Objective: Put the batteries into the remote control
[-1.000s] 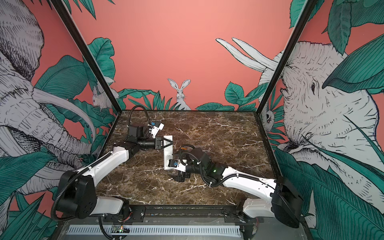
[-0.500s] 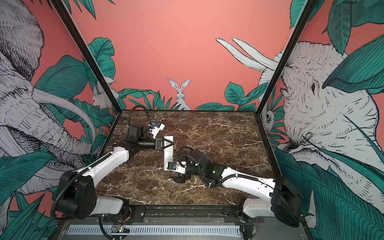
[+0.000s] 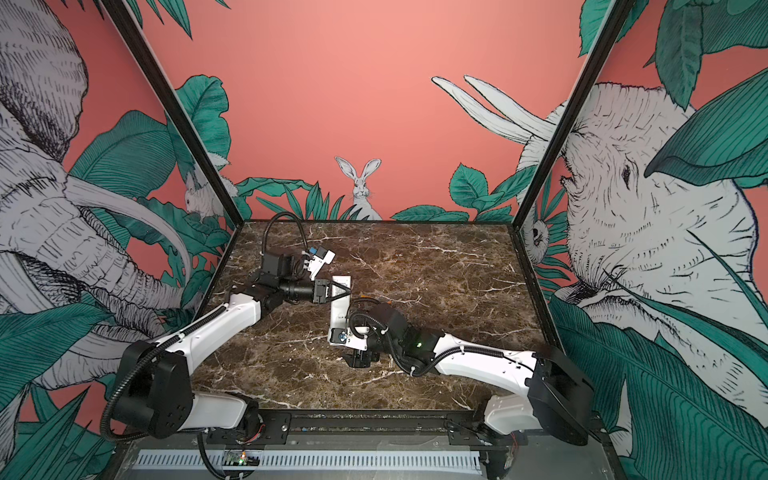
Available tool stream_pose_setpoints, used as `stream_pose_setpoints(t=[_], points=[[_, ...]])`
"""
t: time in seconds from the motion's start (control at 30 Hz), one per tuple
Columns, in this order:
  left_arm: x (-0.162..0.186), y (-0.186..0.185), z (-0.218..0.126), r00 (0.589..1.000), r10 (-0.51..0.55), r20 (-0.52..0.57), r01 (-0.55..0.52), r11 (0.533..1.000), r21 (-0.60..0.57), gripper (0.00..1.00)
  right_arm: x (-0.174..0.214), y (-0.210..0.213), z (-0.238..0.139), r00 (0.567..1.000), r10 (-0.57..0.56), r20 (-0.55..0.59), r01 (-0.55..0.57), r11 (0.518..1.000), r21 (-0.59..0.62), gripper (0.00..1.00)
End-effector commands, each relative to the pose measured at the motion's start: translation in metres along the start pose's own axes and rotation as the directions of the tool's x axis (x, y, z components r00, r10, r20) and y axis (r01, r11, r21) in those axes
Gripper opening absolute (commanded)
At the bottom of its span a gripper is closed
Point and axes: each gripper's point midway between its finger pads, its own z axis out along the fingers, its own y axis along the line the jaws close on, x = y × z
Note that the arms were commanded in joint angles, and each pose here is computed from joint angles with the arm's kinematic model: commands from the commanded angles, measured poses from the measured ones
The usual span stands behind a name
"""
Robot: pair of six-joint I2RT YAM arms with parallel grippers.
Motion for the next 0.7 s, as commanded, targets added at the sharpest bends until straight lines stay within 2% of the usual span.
stream_pose_setpoints(t=[0.0, 0.67], points=[[0.002, -0.003, 0.002, 1.0, 0.004, -0.02, -0.004, 1.0, 0.014, 0.0, -0.024, -0.008, -0.006, 0.997, -0.046, 0.064, 0.043, 0.998, 0.042, 0.93], [0.004, -0.003, 0.006, 1.0, -0.006, -0.029, 0.007, 0.999, 0.034, 0.0, -0.03, -0.011, 0.004, 0.996, -0.033, 0.078, 0.029, 0.998, 0.054, 0.93]])
